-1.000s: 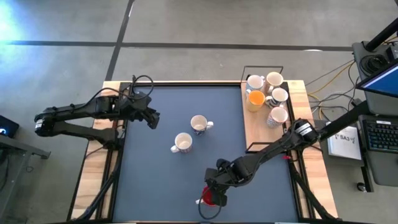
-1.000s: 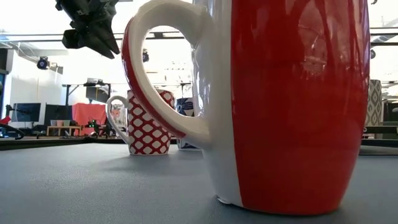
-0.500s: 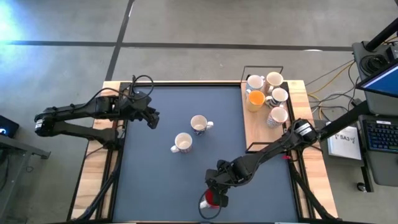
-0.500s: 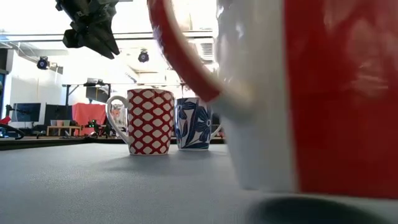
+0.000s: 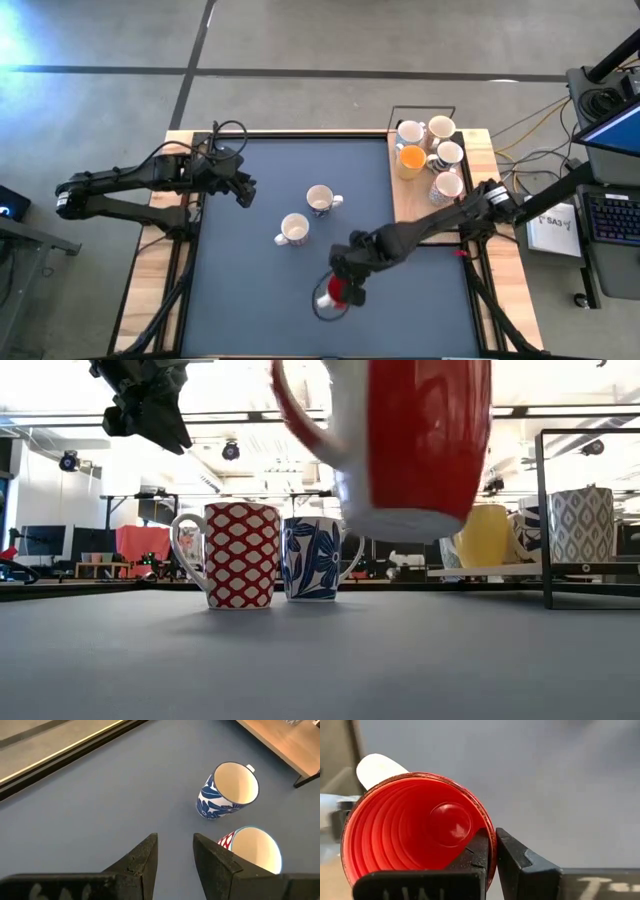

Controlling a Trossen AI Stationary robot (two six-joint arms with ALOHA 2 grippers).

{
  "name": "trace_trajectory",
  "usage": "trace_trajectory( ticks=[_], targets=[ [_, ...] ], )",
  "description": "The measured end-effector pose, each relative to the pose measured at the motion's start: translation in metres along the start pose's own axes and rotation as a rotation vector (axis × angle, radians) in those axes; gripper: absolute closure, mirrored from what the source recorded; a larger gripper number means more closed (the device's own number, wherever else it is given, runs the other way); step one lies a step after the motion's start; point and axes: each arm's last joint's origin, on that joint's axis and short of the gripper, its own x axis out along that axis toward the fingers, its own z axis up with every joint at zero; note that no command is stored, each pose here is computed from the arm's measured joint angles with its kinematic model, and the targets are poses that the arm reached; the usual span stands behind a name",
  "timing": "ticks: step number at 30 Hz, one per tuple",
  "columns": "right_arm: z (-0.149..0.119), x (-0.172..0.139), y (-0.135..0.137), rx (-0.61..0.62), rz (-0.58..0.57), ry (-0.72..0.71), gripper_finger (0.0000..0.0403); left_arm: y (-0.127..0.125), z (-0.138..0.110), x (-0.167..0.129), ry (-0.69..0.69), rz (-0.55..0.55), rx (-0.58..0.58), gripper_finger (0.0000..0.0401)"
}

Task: Place coffee mugs
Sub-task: Put the red cup on the shelf aligned with the gray cup

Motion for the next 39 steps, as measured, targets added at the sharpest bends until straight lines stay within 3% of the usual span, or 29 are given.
trace_trajectory(
  ticks=[8, 16, 21, 30, 39],
  targets=[
    [0.006, -0.033, -0.054, 0.058, -0.155, 0.089, 0.0392, 0.000, 0.000, -0.001, -0.003, -0.002, 0.032, 0.0294],
    [0.017, -0.065, -0.103, 0.107, -0.218, 0.056, 0.0391, 0.000, 0.000, -0.001, -0.003, -0.002, 0.068, 0.0294],
    [0.011, -0.087, -0.131, 0.152, -0.309, 0.070, 0.0391, 0.000, 0.000, -0.001, -0.004, -0.002, 0.089, 0.0294],
    [-0.007, -0.110, -0.157, 0.272, -0.395, 0.036, 0.0390, 0.000, 0.000, -0.001, -0.006, 0.005, 0.140, 0.0294],
    [-0.049, -0.112, -0.169, 0.433, -0.423, 0.051, 0.0390, 0.001, 0.000, -0.001, -0.017, 0.023, 0.193, 0.0294]
  ],
)
